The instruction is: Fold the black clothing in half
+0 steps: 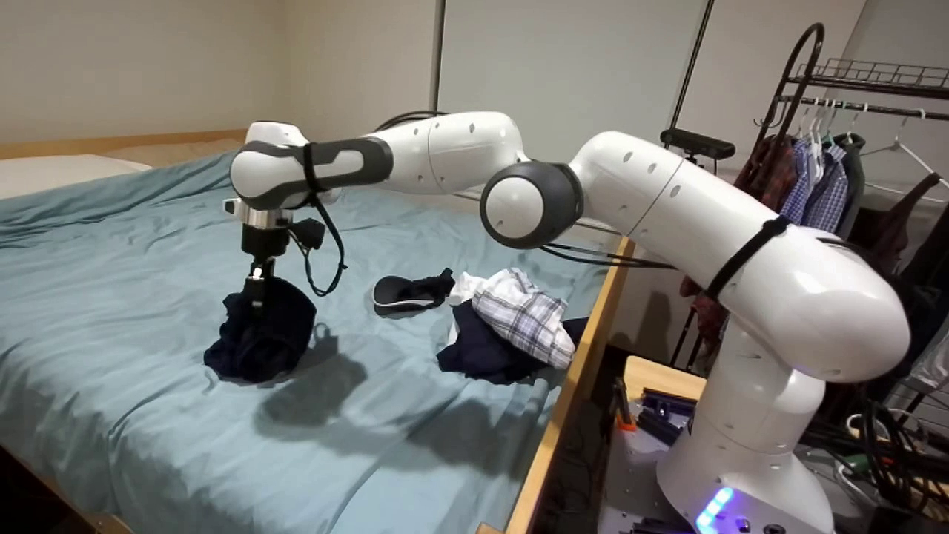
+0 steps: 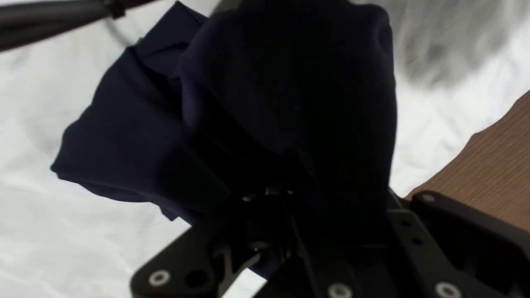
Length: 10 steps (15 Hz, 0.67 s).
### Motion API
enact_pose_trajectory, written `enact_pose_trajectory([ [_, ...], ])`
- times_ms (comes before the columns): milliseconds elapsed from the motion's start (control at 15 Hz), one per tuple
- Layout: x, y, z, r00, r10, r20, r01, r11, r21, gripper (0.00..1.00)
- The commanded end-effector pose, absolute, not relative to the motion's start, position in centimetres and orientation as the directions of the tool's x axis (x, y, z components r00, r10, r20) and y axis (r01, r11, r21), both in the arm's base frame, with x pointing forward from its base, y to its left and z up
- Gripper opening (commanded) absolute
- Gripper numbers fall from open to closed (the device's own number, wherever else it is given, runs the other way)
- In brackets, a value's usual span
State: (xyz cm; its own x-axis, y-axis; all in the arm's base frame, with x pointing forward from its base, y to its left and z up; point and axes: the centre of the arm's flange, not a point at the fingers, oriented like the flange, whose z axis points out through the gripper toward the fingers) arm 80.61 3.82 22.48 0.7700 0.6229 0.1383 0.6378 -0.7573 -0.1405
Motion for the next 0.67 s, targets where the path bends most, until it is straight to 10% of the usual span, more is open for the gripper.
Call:
enact_pose_trajectory([
  [0, 87.9, 5.4, 22.3, 0.634, 0.760, 0.146, 0.773, -0.613, -0.166, 0.54],
  [600, 87.2, 6.5, 21.7, 0.294, 0.952, 0.080, 0.950, -0.282, -0.134, 1.00],
])
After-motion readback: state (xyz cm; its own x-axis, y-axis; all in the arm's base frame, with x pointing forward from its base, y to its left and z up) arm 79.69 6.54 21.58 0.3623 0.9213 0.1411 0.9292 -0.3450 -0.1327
